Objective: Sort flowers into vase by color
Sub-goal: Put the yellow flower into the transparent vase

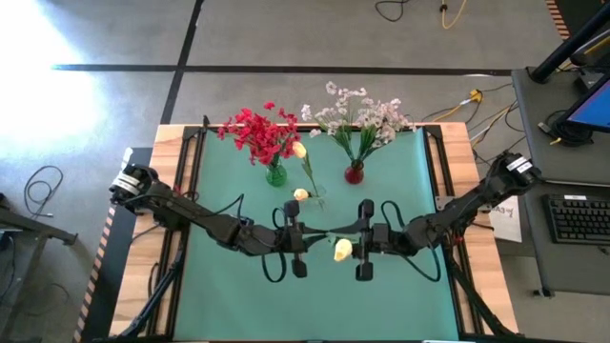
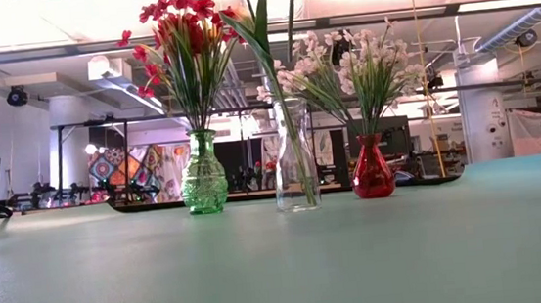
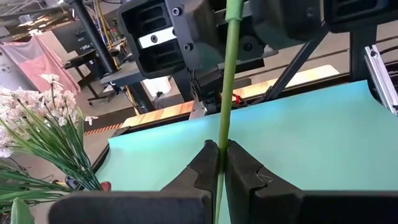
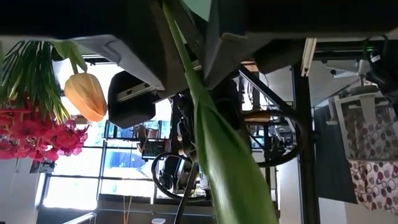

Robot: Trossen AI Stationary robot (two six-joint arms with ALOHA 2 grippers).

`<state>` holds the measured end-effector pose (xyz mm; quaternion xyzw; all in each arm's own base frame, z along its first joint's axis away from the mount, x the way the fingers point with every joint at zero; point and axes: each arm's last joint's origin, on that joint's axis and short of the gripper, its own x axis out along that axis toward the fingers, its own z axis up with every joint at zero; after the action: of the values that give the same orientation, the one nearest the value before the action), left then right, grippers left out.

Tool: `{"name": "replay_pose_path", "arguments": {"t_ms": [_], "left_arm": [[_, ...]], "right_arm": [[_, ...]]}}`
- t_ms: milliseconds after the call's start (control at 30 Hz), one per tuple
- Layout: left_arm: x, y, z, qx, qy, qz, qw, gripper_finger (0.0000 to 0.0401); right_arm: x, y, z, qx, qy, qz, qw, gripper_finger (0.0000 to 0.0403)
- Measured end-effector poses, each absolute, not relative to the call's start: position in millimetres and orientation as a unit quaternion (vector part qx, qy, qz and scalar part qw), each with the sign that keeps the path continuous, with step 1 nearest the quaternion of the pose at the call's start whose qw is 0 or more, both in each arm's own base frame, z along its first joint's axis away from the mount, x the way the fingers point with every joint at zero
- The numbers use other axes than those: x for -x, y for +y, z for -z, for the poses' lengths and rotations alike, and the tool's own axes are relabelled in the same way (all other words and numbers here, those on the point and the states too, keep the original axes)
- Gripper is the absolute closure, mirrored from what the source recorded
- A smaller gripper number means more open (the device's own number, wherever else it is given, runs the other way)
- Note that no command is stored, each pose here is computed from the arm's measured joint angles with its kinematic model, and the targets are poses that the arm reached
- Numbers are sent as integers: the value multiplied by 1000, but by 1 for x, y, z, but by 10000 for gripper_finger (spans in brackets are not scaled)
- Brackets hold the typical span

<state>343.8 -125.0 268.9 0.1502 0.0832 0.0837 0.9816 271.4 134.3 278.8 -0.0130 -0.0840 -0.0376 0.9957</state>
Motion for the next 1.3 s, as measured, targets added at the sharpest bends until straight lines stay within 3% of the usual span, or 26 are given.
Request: {"name": "replay_pose_path", "arguments": {"t_ms": [333,567,967,1167,1300], "left_arm": [[-344,-125,-269,-150,82,-82,982,401],[-343,-128,-270,-135,78,-80,985,382],[-301,-123,-295,-112,161,-44,979,249],[-269,-122,-321,-92,156,-27,983,235],[-250,-124,-338,-83,131,-8,988,234]], "right_arm": [[-271,135,-278,37,-82,36,995,387],[-271,134,-279,40,-83,36,995,389],[-267,100,-300,37,-93,141,985,390],[-271,58,-305,30,-77,203,976,390],[-275,41,-305,19,-84,197,977,390]]}}
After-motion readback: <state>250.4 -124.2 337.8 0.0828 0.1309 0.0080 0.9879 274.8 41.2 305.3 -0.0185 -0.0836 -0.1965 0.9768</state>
